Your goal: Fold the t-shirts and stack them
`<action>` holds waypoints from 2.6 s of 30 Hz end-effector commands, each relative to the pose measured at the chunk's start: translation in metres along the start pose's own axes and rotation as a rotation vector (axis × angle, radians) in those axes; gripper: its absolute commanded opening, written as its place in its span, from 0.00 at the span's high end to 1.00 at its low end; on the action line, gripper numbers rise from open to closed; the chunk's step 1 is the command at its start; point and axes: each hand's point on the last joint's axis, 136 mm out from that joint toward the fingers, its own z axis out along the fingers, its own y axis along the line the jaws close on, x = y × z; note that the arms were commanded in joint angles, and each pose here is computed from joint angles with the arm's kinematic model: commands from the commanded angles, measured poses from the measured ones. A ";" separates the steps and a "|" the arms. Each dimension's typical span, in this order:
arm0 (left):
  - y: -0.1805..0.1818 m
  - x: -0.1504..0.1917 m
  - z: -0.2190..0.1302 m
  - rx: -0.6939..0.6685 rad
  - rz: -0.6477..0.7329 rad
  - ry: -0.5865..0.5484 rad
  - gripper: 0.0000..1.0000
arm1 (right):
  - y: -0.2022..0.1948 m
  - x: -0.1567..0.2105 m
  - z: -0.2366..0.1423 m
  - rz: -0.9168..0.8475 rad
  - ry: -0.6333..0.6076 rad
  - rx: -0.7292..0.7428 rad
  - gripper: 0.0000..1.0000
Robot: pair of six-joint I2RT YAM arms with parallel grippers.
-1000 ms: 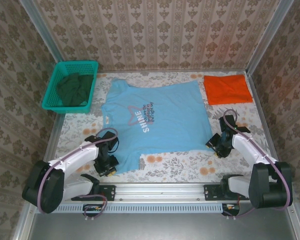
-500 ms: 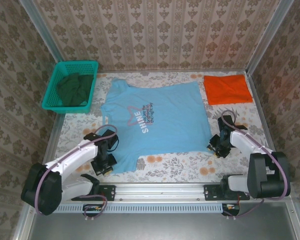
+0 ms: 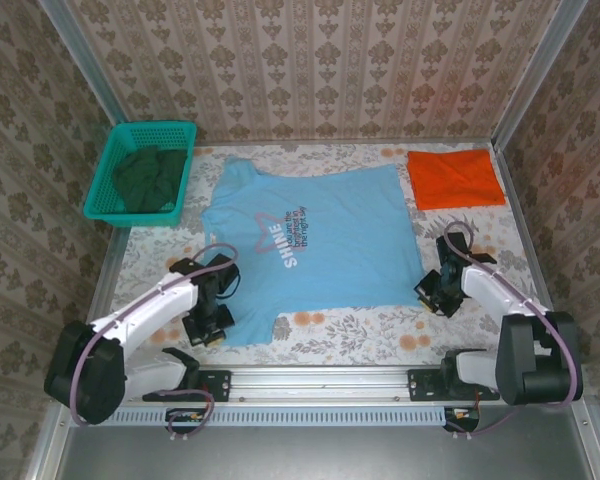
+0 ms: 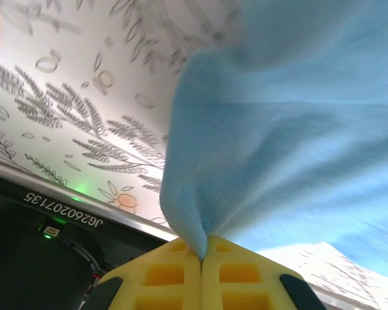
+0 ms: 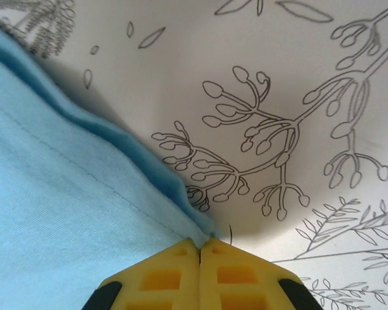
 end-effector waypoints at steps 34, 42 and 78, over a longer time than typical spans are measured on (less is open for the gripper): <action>-0.125 -0.249 -0.100 0.097 0.141 -0.111 1.00 | 0.119 -0.116 0.000 -0.004 0.001 0.108 1.00; -0.119 -0.275 -0.122 0.071 0.119 -0.194 1.00 | 0.131 -0.123 0.004 -0.004 0.011 0.096 1.00; -0.088 -0.242 -0.130 0.223 0.042 -0.236 0.32 | 0.156 -0.083 -0.035 -0.135 0.004 -0.209 0.53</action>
